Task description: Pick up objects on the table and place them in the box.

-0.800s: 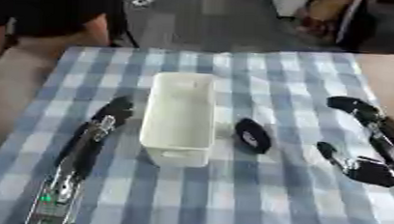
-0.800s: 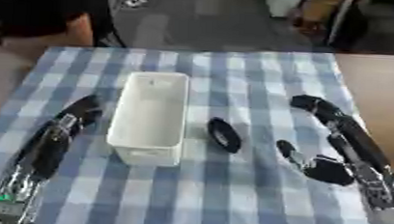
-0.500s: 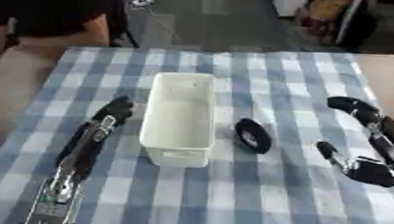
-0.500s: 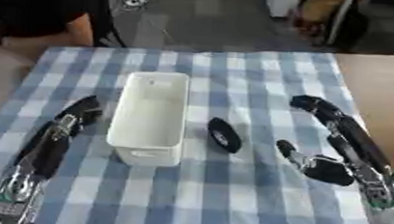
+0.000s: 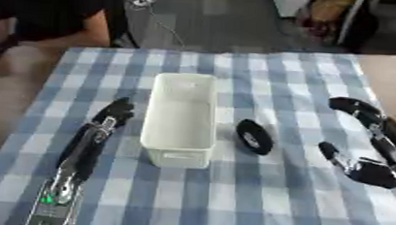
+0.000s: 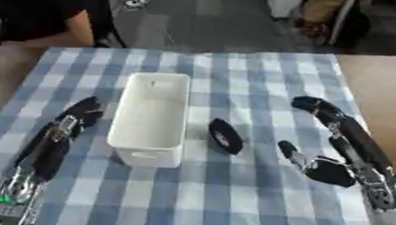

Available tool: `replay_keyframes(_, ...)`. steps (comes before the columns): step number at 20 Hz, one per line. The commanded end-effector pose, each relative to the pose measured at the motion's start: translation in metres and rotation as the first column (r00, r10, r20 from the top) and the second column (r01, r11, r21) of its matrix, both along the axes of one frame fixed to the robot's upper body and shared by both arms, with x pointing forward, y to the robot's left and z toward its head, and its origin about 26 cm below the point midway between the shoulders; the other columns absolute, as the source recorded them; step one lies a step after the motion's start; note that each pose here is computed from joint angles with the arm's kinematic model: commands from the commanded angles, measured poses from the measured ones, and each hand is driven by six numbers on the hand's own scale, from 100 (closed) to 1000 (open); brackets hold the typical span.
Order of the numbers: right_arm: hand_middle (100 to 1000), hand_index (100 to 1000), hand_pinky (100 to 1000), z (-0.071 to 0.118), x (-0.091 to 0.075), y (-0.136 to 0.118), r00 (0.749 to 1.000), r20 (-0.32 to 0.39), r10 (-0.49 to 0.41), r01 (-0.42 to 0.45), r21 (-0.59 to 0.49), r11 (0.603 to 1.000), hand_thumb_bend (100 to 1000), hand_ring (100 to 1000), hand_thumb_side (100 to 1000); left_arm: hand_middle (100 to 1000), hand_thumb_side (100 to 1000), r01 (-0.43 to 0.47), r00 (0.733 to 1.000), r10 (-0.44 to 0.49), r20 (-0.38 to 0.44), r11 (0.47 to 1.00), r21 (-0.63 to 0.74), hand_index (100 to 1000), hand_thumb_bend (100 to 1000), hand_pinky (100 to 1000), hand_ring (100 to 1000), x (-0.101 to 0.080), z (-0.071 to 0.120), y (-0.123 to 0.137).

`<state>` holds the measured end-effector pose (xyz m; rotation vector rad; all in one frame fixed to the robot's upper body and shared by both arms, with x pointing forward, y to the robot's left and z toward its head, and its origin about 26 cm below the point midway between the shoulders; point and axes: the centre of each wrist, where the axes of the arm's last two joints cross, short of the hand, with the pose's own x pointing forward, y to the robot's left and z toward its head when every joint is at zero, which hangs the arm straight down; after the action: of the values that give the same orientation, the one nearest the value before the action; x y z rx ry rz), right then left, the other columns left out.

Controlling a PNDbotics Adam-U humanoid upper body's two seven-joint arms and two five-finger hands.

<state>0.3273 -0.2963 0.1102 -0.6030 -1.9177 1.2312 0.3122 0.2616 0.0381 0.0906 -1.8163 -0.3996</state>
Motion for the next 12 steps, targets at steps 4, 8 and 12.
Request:
replay_keyframes(4, 882, 916, 1000, -0.013, 0.01, 0.006, 0.997, -0.064, 0.045, -0.049, -0.058, 0.997, 374, 954, 689, 1000, 1000, 0.014, 1.0, -0.015, 0.023, 1.0, 0.021, 868, 100, 932, 876, 0.002, 0.007, 0.001)
replay_keyframes(8, 881, 915, 1000, -0.018, 0.015, 0.005, 0.997, -0.073, 0.035, -0.04, -0.063, 0.997, 363, 953, 689, 1000, 1000, 0.014, 1.0, -0.014, 0.019, 1.0, 0.022, 868, 100, 932, 876, 0.002, 0.006, 0.001)
replay_keyframes(12, 881, 916, 1000, -0.018, 0.017, 0.004, 0.997, -0.07, 0.036, -0.041, -0.072, 0.997, 353, 953, 693, 1000, 1000, 0.016, 1.0, -0.016, 0.018, 1.0, 0.022, 868, 100, 933, 876, 0.002, 0.006, 0.001)
